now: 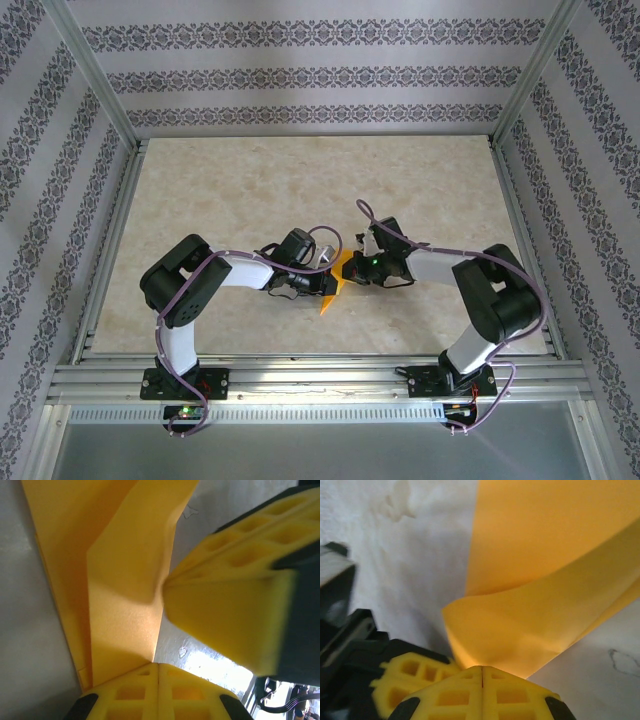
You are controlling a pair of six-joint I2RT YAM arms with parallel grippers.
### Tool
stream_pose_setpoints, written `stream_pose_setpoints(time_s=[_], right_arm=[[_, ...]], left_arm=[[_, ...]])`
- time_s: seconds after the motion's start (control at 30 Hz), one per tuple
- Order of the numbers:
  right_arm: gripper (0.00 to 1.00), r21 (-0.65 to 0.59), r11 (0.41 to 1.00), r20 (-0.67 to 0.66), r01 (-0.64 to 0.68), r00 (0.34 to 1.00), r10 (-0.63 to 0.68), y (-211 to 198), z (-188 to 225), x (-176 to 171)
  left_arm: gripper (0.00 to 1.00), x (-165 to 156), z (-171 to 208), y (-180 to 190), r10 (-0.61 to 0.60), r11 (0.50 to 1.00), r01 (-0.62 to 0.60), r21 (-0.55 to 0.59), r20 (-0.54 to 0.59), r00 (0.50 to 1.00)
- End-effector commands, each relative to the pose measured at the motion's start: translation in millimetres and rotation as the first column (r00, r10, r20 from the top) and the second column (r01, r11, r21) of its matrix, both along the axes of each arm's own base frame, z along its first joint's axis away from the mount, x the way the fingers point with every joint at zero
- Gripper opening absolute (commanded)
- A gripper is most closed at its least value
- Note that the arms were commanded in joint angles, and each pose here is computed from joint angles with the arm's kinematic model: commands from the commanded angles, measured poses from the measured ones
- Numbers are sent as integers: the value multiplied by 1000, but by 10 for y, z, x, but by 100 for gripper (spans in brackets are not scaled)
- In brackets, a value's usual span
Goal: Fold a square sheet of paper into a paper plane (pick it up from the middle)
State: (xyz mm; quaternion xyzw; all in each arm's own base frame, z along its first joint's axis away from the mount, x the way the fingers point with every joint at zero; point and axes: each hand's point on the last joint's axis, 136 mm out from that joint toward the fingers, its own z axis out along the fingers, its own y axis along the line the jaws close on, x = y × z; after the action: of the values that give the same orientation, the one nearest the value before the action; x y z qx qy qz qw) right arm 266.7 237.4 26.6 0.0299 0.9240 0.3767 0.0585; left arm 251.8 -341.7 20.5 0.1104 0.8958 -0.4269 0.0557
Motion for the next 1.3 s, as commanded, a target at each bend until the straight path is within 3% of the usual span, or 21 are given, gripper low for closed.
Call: stream_pose_setpoints(time_s=[0.0, 0.2, 0.4, 1.0, 1.27], right_arm=[[0, -12, 1000, 27, 12, 1000, -11, 80, 26, 145], [0, -55, 997, 12, 47, 999, -47, -5, -103, 192], [0, -124, 981, -31, 151, 987, -156, -342, -340, 236], [2, -91, 960, -20, 264, 964, -267, -664, -255, 715], [1, -197, 927, 7, 319, 946, -324, -905, -281, 836]], left_arm=[[0, -235, -394, 271, 4, 991, 9, 132, -101, 995], [0, -253, -419, 285, 7, 991, 8, 136, -108, 994], [0, -282, -430, 312, 4, 989, 12, 144, -112, 994], [0, -414, -563, 440, 7, 983, 19, 184, -139, 990], [0, -410, -564, 446, 9, 983, 17, 185, -135, 991]])
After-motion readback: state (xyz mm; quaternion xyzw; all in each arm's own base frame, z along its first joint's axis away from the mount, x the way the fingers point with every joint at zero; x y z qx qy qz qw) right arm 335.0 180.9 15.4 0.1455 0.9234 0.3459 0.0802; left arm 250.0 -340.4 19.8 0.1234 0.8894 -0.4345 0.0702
